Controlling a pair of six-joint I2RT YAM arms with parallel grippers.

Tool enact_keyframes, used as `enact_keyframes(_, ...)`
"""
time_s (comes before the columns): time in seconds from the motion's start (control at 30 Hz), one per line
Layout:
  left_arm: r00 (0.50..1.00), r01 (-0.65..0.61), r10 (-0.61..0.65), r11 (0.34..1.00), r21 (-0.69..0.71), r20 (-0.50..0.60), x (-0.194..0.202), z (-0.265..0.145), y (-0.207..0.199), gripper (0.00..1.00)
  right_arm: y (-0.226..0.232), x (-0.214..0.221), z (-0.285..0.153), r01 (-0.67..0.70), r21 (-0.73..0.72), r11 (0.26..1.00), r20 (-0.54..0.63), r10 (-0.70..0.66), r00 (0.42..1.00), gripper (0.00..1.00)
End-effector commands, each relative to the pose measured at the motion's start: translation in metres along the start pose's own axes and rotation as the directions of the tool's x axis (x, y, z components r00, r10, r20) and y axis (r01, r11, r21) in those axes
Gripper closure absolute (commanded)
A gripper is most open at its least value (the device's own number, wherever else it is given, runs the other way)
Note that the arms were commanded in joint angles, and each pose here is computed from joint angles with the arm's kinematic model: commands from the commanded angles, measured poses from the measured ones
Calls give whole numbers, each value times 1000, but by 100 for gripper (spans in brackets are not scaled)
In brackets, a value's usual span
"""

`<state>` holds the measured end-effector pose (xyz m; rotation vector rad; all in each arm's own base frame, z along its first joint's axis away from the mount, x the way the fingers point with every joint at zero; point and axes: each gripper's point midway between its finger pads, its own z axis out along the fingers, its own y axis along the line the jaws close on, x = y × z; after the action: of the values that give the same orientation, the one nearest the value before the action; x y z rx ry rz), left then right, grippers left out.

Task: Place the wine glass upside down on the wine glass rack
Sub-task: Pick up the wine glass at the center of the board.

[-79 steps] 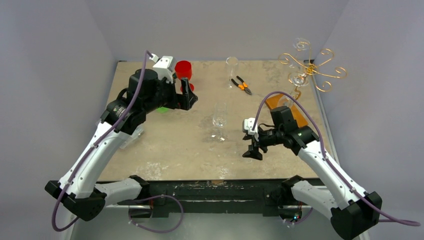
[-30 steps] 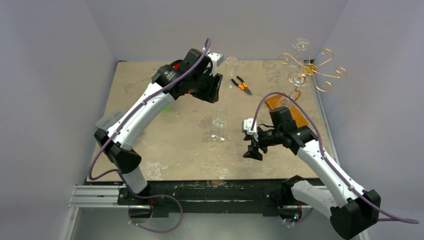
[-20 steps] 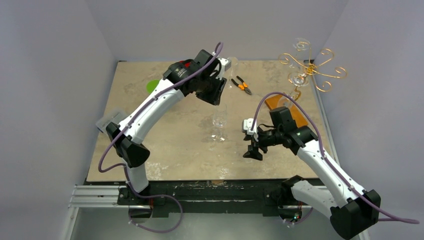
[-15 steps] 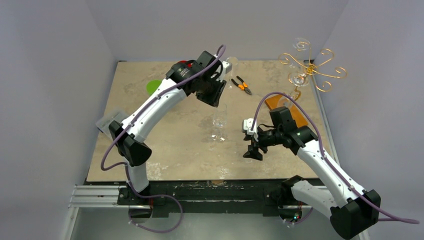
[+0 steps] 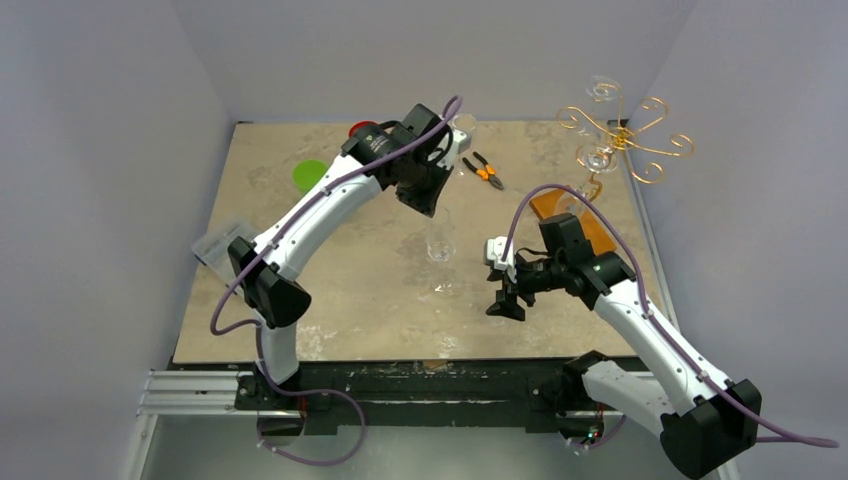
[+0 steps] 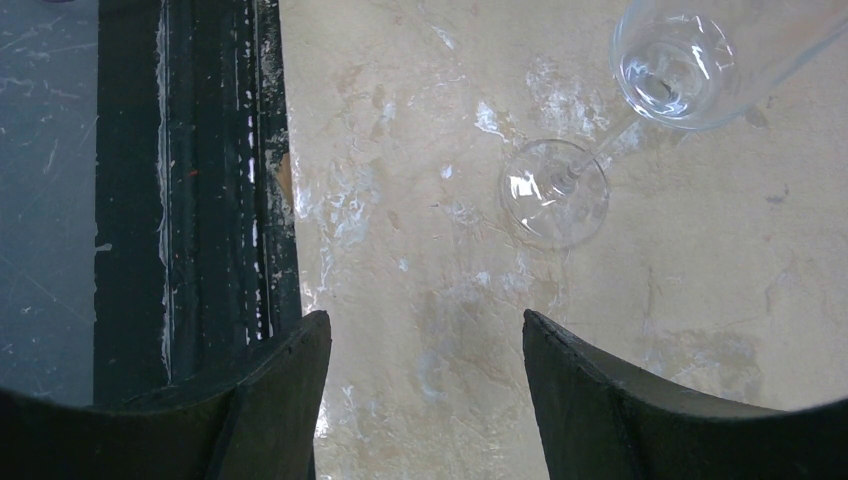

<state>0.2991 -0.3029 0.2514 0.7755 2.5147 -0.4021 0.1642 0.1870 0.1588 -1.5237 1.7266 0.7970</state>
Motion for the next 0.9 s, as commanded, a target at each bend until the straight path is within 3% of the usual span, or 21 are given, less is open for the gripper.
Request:
enact_keyframes(0.0, 998, -25, 23, 1000, 16, 64, -11, -20, -5, 100, -3, -4, 0, 23, 6, 1000, 13, -23, 1000, 32)
enact_keyframes(0.2, 973, 2, 0, 1000, -8, 229, -18, -62, 4, 100, 0, -13, 0, 12, -14, 1000, 48, -11, 999, 32)
enact_keyframes(0.33, 942, 67, -67, 998, 13, 329, 8, -84, 15, 100, -4, -20, 0, -19, -14, 1000, 60, 19, 998, 33)
enact_keyframes(0.6, 808, 186, -207, 978, 94, 552, 61, -113, 34, 100, -12, -49, -1, -119, -72, 990, 52, 123, 991, 33)
enact_keyframes(0.87, 689, 273, -296, 952, 141, 662, 98, -120, 47, 100, -19, -58, 17, -233, -86, 969, -4, 234, 972, 32)
